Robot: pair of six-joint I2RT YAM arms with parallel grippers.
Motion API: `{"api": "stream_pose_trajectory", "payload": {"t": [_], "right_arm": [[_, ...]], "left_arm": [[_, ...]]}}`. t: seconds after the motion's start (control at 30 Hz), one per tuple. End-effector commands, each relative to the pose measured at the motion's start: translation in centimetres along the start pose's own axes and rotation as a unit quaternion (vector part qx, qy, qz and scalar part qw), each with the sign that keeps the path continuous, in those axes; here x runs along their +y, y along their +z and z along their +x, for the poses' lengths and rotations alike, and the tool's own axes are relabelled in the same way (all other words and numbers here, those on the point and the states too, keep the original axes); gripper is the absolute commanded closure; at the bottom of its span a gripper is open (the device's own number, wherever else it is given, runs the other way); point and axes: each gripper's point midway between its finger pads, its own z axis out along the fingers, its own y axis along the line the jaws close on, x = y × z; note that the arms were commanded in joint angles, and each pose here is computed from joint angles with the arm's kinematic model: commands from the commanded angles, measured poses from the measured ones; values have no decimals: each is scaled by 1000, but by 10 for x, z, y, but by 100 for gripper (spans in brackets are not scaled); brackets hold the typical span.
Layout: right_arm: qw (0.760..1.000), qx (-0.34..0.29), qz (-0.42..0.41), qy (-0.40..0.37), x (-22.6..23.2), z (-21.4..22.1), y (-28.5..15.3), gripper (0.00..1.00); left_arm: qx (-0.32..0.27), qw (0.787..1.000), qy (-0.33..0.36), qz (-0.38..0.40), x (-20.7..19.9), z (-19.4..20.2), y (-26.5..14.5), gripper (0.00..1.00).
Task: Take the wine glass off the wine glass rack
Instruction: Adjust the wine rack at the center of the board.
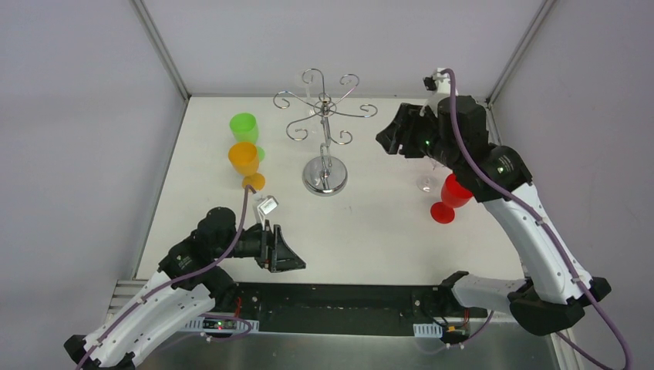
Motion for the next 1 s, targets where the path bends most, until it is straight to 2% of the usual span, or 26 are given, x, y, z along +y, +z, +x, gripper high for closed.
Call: {"api": "stream_pose_trajectory", "payload": {"t": [0.0, 0.33, 0.5, 0.97], "right_arm": [[999, -27, -39, -1, 32, -29, 10, 42], [990, -53, -114, -66, 76, -56, 57, 39], [982, -45, -149, -103, 94, -61, 78, 38], [957, -80, -191, -201, 112, -68, 123, 40]], "left_arm": [[-21, 999, 36, -8, -14, -16, -11, 25], [-14, 995, 91, -45, -20, -27, -24, 23], [-15, 992, 116, -42, -20, -28, -25, 21], [-52, 988, 141, -24, -26, -28, -36, 17]]}}
